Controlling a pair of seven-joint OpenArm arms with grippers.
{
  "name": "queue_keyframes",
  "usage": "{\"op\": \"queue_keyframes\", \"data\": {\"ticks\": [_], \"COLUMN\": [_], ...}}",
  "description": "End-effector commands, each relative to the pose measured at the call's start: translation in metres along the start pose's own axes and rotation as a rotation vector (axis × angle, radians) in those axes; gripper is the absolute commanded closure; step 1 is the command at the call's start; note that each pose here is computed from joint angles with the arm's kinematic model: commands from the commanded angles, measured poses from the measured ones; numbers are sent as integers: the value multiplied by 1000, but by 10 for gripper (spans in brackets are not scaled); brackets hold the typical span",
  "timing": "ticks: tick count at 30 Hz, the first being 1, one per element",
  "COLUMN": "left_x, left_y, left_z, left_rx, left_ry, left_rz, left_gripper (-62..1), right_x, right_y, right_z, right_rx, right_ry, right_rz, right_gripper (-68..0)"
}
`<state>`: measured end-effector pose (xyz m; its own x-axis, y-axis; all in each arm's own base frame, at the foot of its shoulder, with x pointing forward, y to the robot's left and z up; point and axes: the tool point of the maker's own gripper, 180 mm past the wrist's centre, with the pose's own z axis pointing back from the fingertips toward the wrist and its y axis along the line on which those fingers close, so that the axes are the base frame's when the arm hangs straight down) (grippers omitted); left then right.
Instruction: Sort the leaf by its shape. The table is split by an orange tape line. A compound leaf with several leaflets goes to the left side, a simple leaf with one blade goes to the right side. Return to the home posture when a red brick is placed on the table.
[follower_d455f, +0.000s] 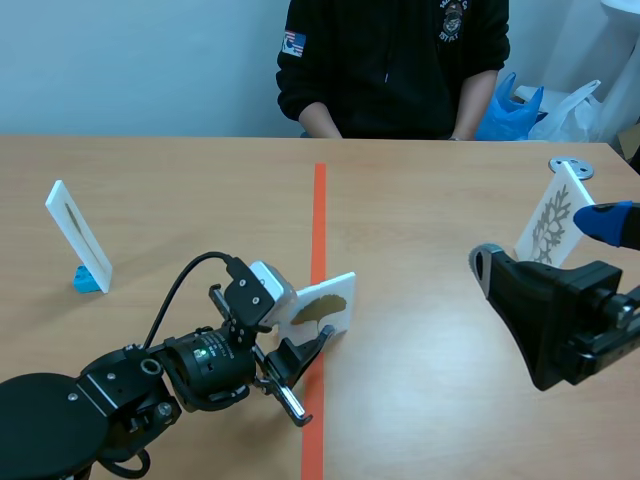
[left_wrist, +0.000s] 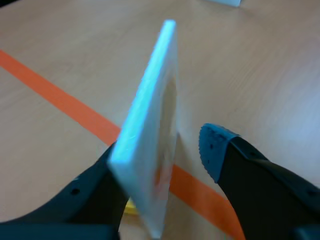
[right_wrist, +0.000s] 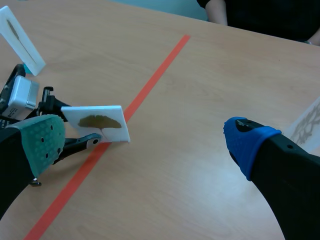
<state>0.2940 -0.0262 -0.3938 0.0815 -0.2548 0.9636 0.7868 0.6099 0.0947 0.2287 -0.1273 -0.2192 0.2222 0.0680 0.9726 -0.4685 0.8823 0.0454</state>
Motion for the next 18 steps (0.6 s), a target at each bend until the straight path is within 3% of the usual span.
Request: {"op": "queue_keyframes", "data": {"ticks": [1,8,12,18], "left_x": [9,9,13,34], "left_y": [3,3,2,9], "left_z": [-3,-3,-2,0], "left_rx": [13,13,12,61], "left_ry": [-34,-39,-60,-134], "left_rz": [2,3,9,84], "left_gripper": [-155,-56,-51,-51], "right_x": [8,9,9,9], "right_y": [-3,-3,-3,-3], "right_z": [-1,-1,-1,-1], "right_rx": [-2,-2,-2,-2], "right_ry": [-30,-33,-33,-33], "right_rz": [4,-1,-1,-1], "right_gripper": [-679,-679,-679,-679]}}
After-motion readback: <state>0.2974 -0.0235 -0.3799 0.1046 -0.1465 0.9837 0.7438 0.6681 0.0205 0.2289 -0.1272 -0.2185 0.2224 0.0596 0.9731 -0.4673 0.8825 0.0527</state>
